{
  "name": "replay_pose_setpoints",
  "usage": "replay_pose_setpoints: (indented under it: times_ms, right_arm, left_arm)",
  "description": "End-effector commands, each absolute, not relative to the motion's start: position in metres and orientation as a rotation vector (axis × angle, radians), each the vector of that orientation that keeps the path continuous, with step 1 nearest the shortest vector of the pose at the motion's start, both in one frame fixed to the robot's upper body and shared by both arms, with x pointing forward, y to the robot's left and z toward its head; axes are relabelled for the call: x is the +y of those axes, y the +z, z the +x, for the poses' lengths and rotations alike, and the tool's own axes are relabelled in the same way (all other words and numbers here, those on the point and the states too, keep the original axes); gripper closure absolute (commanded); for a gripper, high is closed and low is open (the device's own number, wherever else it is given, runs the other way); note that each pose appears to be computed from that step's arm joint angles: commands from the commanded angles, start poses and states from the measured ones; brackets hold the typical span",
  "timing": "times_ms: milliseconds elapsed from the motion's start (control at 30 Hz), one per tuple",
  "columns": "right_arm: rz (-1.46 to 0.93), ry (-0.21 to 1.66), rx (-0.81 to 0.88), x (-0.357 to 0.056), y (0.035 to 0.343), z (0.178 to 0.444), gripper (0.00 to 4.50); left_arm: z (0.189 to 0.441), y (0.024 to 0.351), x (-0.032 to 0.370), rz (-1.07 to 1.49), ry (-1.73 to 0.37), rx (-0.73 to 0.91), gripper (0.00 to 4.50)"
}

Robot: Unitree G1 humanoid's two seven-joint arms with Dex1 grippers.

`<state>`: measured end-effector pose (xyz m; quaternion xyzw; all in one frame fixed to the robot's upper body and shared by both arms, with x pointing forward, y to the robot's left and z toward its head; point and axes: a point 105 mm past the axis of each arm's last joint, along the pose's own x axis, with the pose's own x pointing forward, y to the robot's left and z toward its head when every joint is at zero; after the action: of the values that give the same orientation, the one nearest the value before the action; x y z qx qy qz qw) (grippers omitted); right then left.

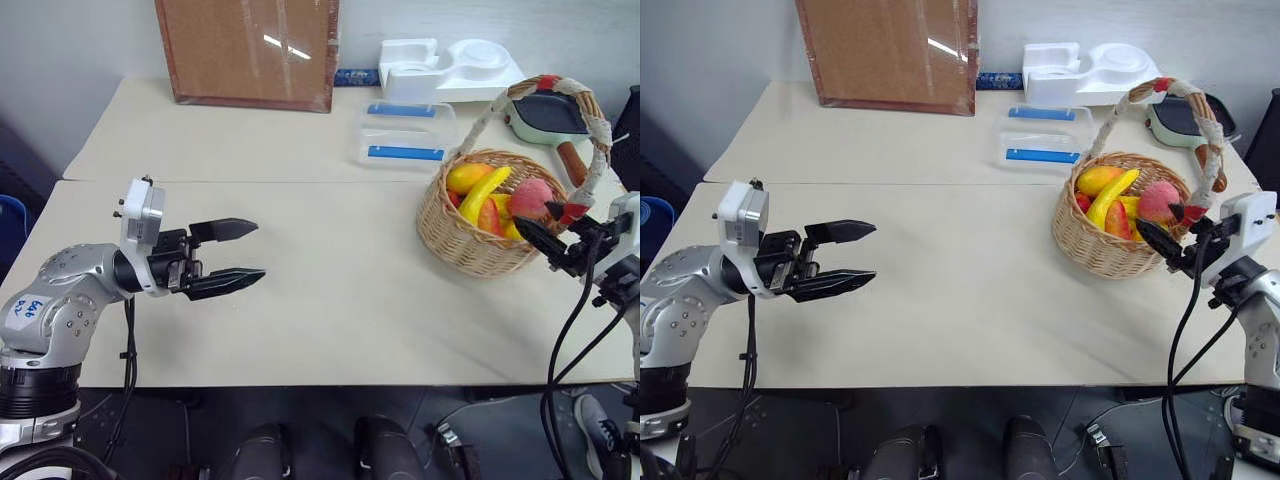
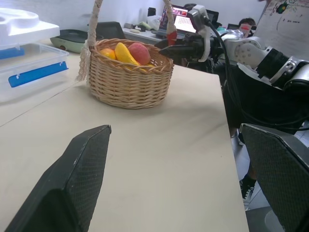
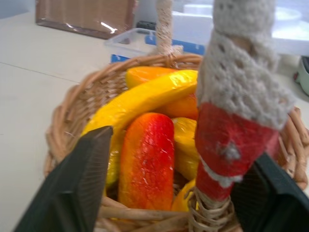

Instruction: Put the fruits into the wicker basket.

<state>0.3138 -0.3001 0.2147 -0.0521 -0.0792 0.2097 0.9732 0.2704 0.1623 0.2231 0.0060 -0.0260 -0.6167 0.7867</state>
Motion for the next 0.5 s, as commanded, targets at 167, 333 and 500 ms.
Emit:
replay_pose_setpoints:
  times_ms: [167, 333, 500]
  right_arm:
    - [-0.344, 0.514, -0.13, -0.322, 0.231, 0.262, 0.03]
    - [-0.363, 0.72, -0.041, -0.302, 0.194, 0.237, 0.03]
    - [-0.441, 0.995, -0.022, -0.261, 0.151, 0.227, 0.03]
  left_arm:
    - [0.27, 0.209, 0.194, 0.083, -1.206, -0.032, 0.0]
    - [0.258, 0.154, 0.227, 0.231, -1.087, 0.125, 0.0]
    - [0.243, 0.129, 0.23, 0.25, -1.004, 0.147, 0.0]
